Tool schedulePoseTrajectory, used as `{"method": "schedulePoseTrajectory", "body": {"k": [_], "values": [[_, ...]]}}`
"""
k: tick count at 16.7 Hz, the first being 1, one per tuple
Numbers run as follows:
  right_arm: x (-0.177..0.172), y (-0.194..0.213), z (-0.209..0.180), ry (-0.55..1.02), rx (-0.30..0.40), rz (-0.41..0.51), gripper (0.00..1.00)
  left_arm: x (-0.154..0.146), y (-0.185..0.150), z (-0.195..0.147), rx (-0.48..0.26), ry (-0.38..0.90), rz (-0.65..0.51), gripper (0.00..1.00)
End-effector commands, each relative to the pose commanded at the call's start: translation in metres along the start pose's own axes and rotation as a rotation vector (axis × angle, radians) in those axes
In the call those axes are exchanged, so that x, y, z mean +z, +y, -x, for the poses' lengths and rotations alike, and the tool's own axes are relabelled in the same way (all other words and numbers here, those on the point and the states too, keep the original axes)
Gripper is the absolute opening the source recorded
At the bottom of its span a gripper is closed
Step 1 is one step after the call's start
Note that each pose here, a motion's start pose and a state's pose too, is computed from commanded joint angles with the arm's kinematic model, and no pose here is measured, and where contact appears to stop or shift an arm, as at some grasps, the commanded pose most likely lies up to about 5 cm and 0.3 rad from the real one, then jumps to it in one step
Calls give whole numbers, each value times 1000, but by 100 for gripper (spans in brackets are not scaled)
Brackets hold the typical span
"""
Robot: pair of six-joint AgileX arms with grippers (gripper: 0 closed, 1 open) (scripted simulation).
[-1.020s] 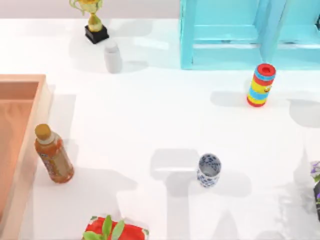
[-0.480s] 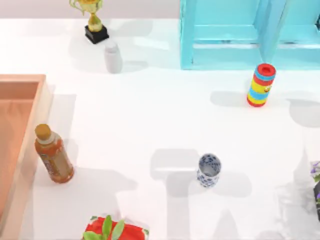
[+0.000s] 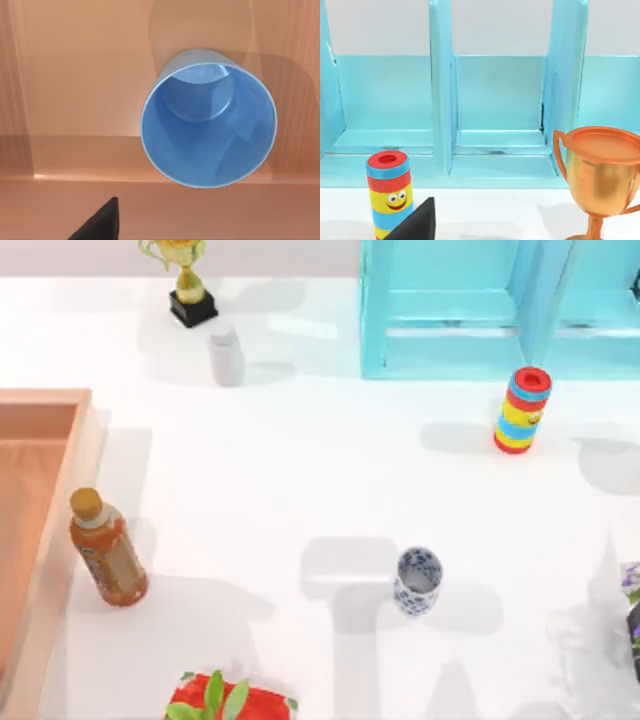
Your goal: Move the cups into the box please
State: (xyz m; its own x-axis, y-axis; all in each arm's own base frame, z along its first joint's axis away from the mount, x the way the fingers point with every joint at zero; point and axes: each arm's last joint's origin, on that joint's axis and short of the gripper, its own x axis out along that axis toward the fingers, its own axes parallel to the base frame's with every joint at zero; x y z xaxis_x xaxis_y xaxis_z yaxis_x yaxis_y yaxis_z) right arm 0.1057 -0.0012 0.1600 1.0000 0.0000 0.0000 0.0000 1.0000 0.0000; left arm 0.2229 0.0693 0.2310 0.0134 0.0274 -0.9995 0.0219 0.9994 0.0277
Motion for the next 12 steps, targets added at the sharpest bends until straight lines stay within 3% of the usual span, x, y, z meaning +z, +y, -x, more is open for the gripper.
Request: {"method": "schedulePoseTrajectory", "body": {"k": [6,12], "values": [[0,0,0,0,0,0,100,0,2,72,1,-1,1,100],[0,0,0,0,0,0,100,-2,2,82,2,-3,4,100]]}}
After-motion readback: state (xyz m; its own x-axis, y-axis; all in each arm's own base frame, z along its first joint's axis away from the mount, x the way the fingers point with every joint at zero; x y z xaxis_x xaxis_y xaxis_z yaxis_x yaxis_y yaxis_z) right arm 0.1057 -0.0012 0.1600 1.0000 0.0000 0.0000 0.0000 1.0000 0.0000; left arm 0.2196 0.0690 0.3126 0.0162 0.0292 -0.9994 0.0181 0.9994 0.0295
